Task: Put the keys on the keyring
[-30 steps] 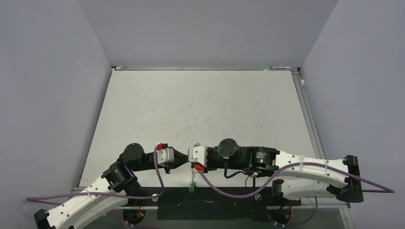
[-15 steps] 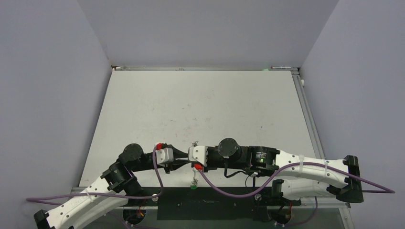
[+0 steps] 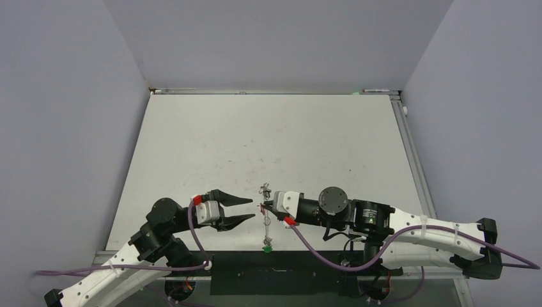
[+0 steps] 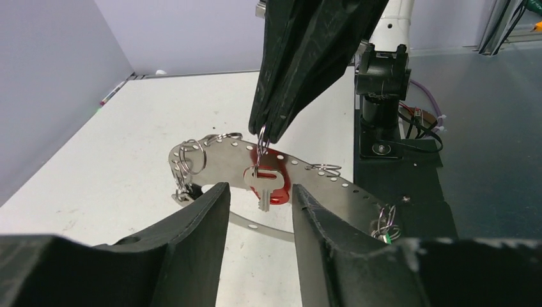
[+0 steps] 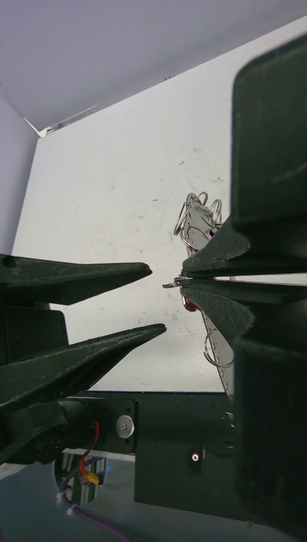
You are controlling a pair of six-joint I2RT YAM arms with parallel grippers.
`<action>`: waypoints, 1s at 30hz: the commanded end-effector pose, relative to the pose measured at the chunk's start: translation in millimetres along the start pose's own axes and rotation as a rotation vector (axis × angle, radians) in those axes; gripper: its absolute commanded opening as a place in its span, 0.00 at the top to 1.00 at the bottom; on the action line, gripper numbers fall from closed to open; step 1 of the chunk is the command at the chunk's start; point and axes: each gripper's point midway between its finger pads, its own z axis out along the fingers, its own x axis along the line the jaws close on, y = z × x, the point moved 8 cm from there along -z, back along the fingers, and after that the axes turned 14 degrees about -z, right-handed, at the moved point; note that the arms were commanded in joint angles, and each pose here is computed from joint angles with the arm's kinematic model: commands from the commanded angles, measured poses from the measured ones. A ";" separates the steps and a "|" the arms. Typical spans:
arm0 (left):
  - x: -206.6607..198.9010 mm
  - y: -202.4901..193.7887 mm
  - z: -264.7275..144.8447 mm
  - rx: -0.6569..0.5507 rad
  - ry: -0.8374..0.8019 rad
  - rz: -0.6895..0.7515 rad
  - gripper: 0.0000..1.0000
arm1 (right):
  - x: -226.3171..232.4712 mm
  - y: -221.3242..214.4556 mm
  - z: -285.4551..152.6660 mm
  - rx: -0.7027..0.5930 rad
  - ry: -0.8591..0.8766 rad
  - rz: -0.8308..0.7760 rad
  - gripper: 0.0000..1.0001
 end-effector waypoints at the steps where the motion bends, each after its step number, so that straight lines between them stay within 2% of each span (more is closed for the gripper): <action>1: -3.0 22.0 0.8 -0.079 -0.015 0.031 0.65 | -15.6 25.9 -2.7 -0.151 -0.077 0.024 0.95; 4: -4.6 23.1 1.2 -0.090 -0.037 0.027 0.67 | -15.3 27.1 -0.7 -0.152 -0.069 0.024 0.95; 9: -5.3 22.7 1.4 -0.090 -0.048 0.027 0.75 | -14.4 27.3 3.0 -0.153 -0.055 0.019 0.95; 22: -3.4 18.4 5.6 -0.061 -0.055 0.009 0.83 | -12.7 28.3 5.7 -0.161 -0.034 0.016 0.95; 30: -3.8 18.2 6.7 -0.058 -0.064 0.005 0.99 | -10.5 28.3 7.9 -0.164 -0.016 0.018 0.95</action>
